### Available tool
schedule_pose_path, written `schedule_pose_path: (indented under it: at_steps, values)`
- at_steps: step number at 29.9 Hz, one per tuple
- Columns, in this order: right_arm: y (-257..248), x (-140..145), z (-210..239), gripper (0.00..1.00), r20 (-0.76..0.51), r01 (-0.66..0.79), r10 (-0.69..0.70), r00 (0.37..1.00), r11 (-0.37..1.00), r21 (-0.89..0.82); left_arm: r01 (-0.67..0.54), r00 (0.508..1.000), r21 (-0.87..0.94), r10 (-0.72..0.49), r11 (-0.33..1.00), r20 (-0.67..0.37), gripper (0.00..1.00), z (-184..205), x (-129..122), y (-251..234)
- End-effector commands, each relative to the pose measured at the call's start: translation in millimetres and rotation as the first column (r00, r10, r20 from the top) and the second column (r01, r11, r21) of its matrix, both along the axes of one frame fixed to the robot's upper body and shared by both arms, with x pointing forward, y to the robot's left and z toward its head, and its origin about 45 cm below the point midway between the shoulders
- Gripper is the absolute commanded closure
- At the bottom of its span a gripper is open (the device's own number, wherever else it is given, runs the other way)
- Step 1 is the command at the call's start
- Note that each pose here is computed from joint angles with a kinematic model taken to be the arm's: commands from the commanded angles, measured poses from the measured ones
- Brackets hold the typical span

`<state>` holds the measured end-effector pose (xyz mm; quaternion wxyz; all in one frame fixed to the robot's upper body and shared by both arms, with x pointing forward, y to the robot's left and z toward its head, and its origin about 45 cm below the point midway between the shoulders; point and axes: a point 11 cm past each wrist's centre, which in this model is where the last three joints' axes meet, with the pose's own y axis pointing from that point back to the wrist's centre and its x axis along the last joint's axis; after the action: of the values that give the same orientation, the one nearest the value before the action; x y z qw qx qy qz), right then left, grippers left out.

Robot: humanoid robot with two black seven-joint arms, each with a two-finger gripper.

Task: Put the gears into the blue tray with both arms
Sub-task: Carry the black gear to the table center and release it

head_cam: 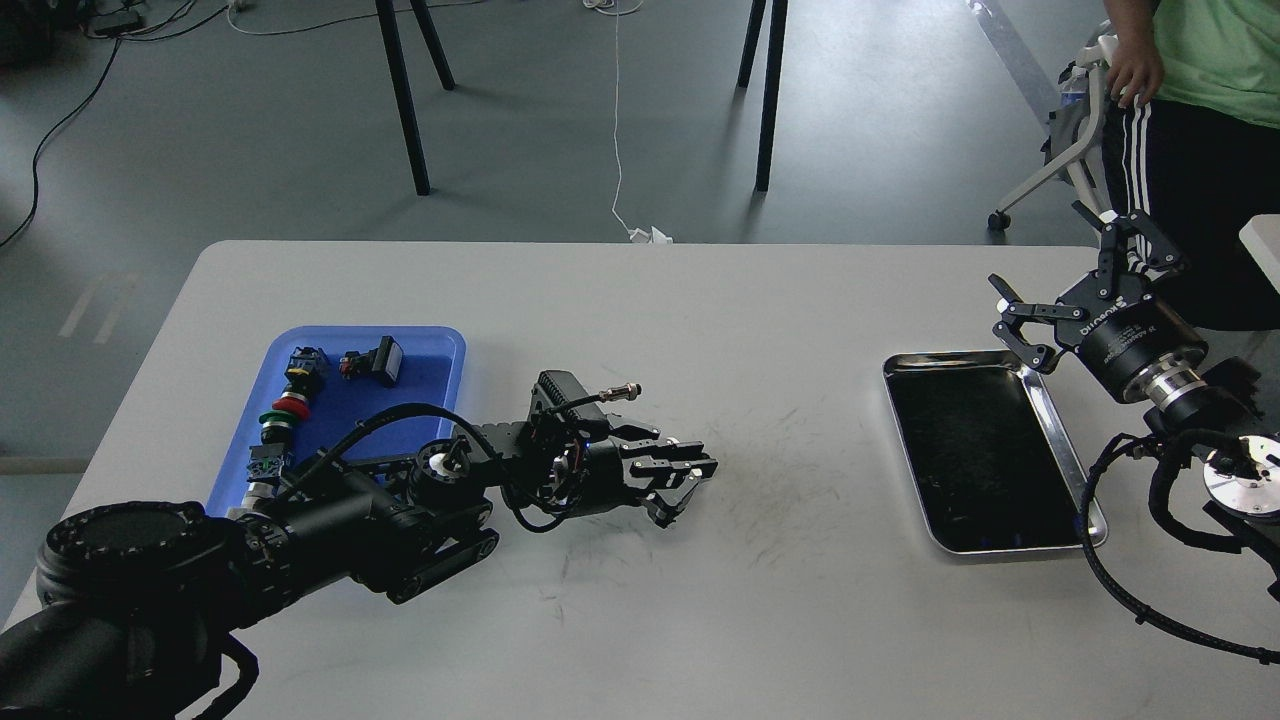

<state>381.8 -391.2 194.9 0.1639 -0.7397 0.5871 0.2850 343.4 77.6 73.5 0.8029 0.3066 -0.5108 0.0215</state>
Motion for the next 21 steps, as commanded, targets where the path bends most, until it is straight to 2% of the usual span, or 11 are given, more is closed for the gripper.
schedule_pose_path:
  at_steps: [1,4,11,19,21]
  values:
    - [-1.4,0.3,1.0,0.02,0.0,-0.001,0.001,1.0,1.0,-0.005,-0.022,1.0,-0.029,0.022,0.999,-0.01,0.68,5.5,3.8,-2.5]
    - [-0.7,0.0,1.3,0.02,0.002,-0.009,0.009,1.0,1.0,-0.016,-0.015,1.0,-0.08,0.013,0.997,-0.027,0.55,15.3,1.1,-15.1]
    - [-2.4,0.2,2.9,0.02,0.005,-0.013,0.014,1.0,1.0,-0.027,0.012,1.0,-0.144,-0.016,0.99,-0.027,0.47,33.6,-0.6,-33.5]
    - [-3.7,9.9,15.3,0.02,0.029,-0.016,0.017,0.999,0.999,-0.049,-0.048,0.999,-0.282,0.051,0.958,0.003,0.42,103.7,44.2,-52.8]
    - [-1.1,11.8,17.7,0.02,0.034,-0.031,0.033,0.999,0.997,-0.076,-0.083,0.995,-0.305,0.096,0.949,0.027,0.41,125.8,63.9,-41.3]
